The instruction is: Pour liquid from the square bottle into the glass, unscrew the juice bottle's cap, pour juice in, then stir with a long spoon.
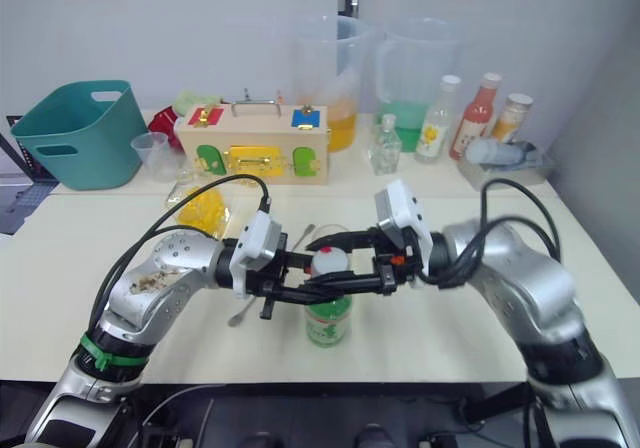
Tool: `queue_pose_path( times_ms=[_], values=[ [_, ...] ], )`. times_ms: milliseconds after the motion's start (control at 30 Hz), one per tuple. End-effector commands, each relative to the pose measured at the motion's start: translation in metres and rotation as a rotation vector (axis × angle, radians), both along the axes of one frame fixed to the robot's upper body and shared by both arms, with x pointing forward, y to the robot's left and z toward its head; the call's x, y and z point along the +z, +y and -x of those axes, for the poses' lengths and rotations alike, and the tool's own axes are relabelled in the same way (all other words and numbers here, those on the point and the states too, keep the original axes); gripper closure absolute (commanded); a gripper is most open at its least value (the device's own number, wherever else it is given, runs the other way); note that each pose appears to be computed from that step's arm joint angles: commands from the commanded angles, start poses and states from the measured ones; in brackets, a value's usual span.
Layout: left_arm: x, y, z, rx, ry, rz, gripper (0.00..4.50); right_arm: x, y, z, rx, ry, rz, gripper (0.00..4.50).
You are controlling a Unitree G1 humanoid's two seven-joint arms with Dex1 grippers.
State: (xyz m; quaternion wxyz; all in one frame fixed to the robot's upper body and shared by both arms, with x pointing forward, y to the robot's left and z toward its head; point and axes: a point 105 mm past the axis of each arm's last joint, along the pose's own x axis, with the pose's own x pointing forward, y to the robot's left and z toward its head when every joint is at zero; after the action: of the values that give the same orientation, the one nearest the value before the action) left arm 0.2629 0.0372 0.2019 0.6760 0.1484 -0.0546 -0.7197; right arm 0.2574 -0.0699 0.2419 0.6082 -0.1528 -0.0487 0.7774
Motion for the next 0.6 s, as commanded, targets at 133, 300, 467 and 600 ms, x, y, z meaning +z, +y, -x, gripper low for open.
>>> queue_pose_path(
  times_ms=[133,300,467,600],
  values=[
    [-0.004,0.002,0.001,0.034,-0.008,-0.039,3.36,0.010,0.001,-0.011,0.183,-0.049,0.111,2.75],
    [-0.004,0.002,0.000,0.038,-0.003,-0.039,3.36,0.017,-0.005,-0.013,0.168,-0.042,0.129,1.71],
    [-0.006,-0.001,0.000,0.011,0.009,-0.033,3.37,0.029,-0.013,-0.007,0.112,-0.026,0.083,0.01],
    [-0.008,-0.004,0.000,-0.006,0.015,-0.032,3.37,0.034,-0.021,-0.001,-0.001,-0.008,0.019,0.00]
  ],
)
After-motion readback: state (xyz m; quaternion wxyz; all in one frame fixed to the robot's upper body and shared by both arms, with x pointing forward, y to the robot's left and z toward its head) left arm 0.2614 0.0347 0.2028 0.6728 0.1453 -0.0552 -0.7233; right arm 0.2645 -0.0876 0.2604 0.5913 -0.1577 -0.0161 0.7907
